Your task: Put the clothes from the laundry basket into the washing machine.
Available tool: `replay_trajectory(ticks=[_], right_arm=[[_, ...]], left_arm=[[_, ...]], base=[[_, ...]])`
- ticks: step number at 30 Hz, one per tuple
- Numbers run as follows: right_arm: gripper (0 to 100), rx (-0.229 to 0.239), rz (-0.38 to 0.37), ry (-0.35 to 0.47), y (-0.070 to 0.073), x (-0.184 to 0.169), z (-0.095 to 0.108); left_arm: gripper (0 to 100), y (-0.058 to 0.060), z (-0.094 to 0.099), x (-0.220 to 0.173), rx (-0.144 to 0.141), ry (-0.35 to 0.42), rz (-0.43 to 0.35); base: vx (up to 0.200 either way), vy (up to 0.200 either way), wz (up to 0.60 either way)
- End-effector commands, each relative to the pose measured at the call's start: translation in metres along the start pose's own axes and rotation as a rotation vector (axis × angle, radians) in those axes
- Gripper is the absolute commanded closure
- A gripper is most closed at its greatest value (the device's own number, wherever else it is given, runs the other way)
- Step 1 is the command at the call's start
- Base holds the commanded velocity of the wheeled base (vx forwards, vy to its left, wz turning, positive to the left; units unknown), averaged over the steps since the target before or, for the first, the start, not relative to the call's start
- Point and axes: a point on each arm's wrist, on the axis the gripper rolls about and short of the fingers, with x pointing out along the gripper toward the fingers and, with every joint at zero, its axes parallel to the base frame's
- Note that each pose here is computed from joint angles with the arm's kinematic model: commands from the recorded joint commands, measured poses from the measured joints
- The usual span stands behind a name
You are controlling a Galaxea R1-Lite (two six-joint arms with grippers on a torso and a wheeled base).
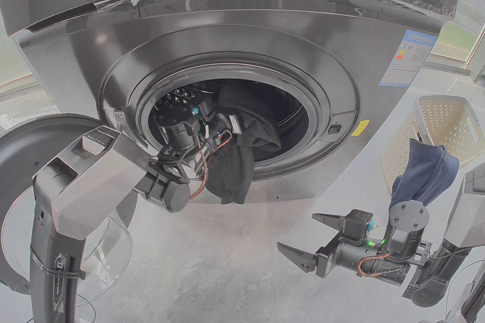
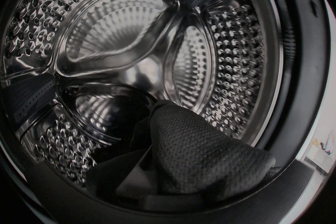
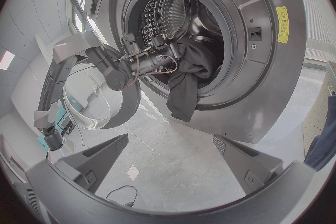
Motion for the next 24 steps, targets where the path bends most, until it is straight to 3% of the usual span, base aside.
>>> replay_trajectory(ticks=[1,8,9,13,18,24], right_arm=[[0,0.002,0.0,0.004,0.0,0.0,-0.001],[0,0.002,0.001,0.005,0.0,0.0,-0.001],[0,0.002,0.001,0.007,0.0,0.0,-0.001],[0,0.002,0.001,0.005,0.0,0.0,-0.001],[0,0.001,0.003,0.004,0.0,0.0,-0.001],[0,0.001,0.003,0.004,0.0,0.0,-0.001]], left_arm=[[100,0.02,-0.019,0.033,0.009,-0.022,0.116],[100,0.021,-0.013,0.039,0.0,-0.052,0.138],[0,0.023,-0.01,0.039,-0.01,-0.054,0.142],[0,0.019,0.001,0.035,-0.066,-0.036,0.14],[0,0.01,0.005,0.024,-0.081,0.029,0.122],[0,-0.01,-0.005,0.0,-0.088,0.241,0.107]], base=[[0.0,0.0,0.0],[0.0,0.0,0.0],[0.0,0.0,0.0],[0.0,0.0,0.0],[0.0,0.0,0.0],[0.0,0.0,0.0]])
